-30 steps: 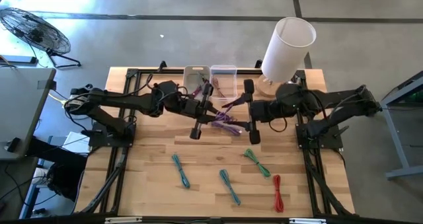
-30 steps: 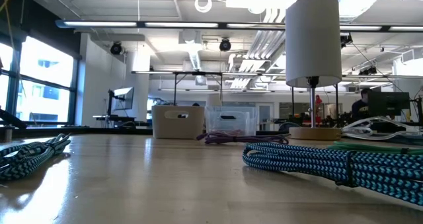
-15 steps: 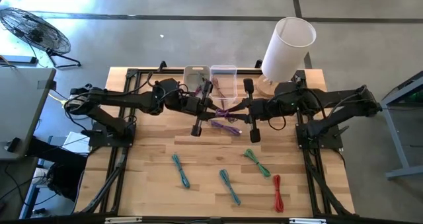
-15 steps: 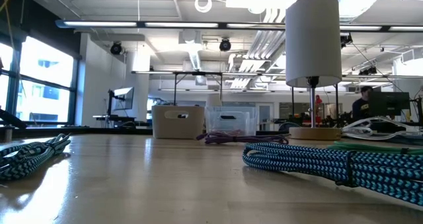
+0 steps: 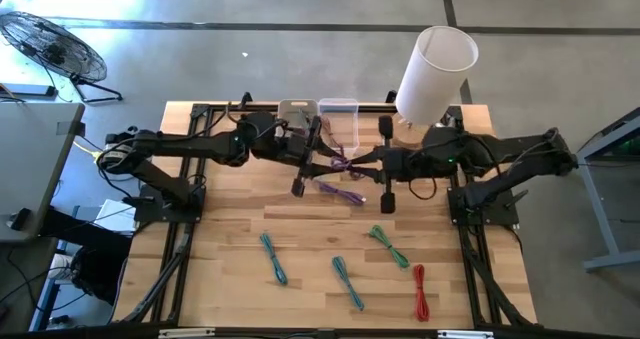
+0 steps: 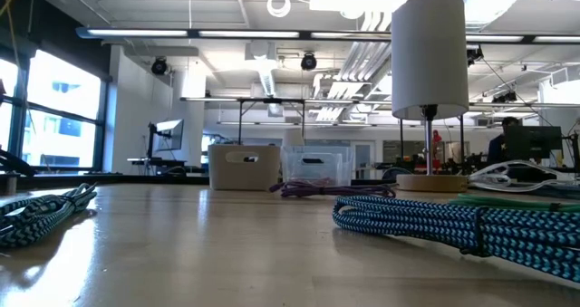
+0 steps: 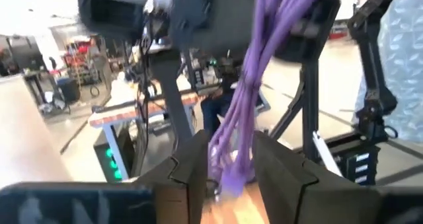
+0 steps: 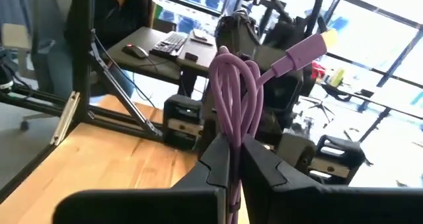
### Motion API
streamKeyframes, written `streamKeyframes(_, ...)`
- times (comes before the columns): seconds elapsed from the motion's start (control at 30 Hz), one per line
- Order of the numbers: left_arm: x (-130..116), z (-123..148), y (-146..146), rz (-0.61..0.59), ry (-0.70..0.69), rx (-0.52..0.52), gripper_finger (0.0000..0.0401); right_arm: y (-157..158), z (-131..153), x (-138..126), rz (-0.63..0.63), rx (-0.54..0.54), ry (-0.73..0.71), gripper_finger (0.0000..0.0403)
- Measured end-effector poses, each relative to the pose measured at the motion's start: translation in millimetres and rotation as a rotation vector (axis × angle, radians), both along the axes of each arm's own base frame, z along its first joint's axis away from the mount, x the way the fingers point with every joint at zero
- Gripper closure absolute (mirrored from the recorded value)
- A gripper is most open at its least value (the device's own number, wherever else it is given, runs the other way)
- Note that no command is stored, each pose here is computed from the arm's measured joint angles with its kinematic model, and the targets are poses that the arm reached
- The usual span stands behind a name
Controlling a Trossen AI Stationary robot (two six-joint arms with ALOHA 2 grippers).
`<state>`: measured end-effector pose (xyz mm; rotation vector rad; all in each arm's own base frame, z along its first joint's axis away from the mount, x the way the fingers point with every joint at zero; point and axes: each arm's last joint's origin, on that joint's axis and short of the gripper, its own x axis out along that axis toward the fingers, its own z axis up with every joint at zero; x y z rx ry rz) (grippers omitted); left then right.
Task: Pick & Place USB Port
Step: Put the bottom violet USB cable into the transparent bin
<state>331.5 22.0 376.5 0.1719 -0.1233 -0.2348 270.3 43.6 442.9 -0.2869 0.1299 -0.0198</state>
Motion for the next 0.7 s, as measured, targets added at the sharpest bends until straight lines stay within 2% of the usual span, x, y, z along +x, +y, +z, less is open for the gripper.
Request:
streamKeyframes(0.1,-0.4,-4.7,8.3,0.014,0.050,-0.004,0.0276,1.3,7.3,-6.8,-0.097,0.024,0.007,0.0395)
streamKeyframes(0.2,-3.8,-7.6,16.5,0.039,0.096,-0.003,0.0274,-0.8,10.2,-12.2,-0.261,0.083,0.024,0.0395)
streamKeyframes(0.33,-13.3,-1.9,18.7,0.061,0.090,0.085,0.0273,-7.5,-2.1,-15.2,-0.441,0.169,0.083,0.0395)
streamKeyframes(0.53,-43.1,22.5,14.4,0.096,0.022,0.242,0.0273,-14.6,-38.9,2.4,-0.458,0.285,0.147,0.0395)
streamKeyframes(0.7,-84.8,42.2,9.8,0.166,0.041,0.308,0.0272,-21.8,-73.5,24.5,-0.450,0.319,0.203,0.0395)
